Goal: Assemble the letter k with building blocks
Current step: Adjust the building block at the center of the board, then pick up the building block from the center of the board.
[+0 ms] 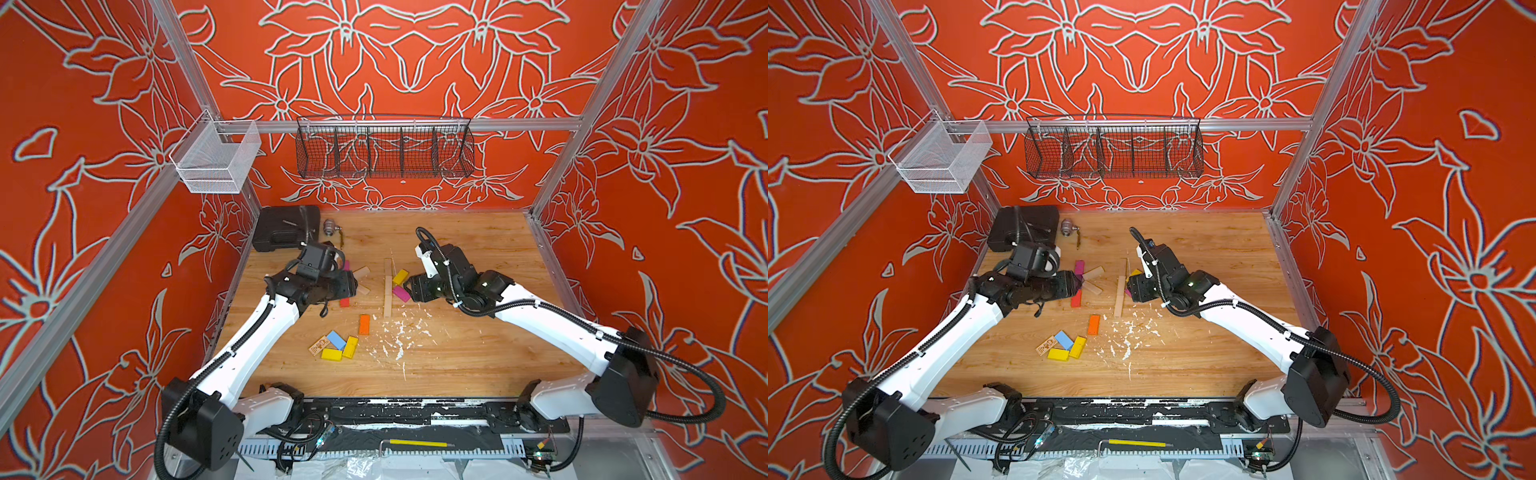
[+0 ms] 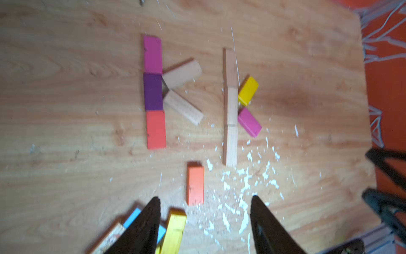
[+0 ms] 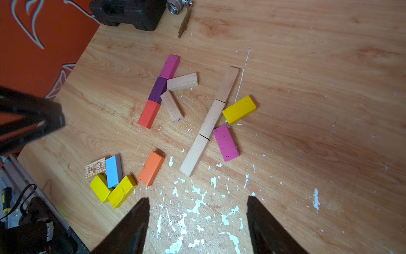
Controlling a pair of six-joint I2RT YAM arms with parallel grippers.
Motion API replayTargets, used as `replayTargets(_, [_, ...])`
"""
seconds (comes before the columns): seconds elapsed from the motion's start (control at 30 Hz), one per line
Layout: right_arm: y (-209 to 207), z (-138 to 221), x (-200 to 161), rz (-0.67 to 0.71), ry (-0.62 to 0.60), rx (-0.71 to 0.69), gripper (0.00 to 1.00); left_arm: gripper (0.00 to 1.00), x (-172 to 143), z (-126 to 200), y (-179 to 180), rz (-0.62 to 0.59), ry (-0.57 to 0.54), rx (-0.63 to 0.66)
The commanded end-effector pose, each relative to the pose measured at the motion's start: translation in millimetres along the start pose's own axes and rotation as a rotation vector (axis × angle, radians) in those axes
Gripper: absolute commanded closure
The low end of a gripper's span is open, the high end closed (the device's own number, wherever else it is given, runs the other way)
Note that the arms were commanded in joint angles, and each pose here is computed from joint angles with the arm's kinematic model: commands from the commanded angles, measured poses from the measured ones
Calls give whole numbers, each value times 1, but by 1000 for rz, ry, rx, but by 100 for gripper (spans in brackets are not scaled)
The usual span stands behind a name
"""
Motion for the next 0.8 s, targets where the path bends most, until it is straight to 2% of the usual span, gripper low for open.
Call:
replayTargets(0.0, [-13, 10, 7, -50, -62, -65, 28, 41, -36, -1, 6, 38, 149, 135])
replayTargets(0.17, [-22, 20, 5, -71, -91, -85, 28, 45, -49, -29, -10, -1, 233, 151])
replayTargets(0.37, [-31, 30, 1, -81, -102, -105, 28, 46, -51, -74, -24, -25, 296, 119])
replayTargets(0.57, [-39, 39, 0, -81, -127, -121, 28, 46, -59, -111, -21, -63, 366, 149])
replayTargets(0.77, [-45, 40, -4, -87, -128, -137, 27, 46, -69, -128, -17, -74, 403, 161])
Point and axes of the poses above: each gripper's point midway between its finger pads, its own z axis back along the fingers, its own y axis along the line the jaws close on, x = y × z, the point moved 1 cm from there along z, back along the fingers, and after that the axes turned 15 degrees about -z, right-handed, at the moved point
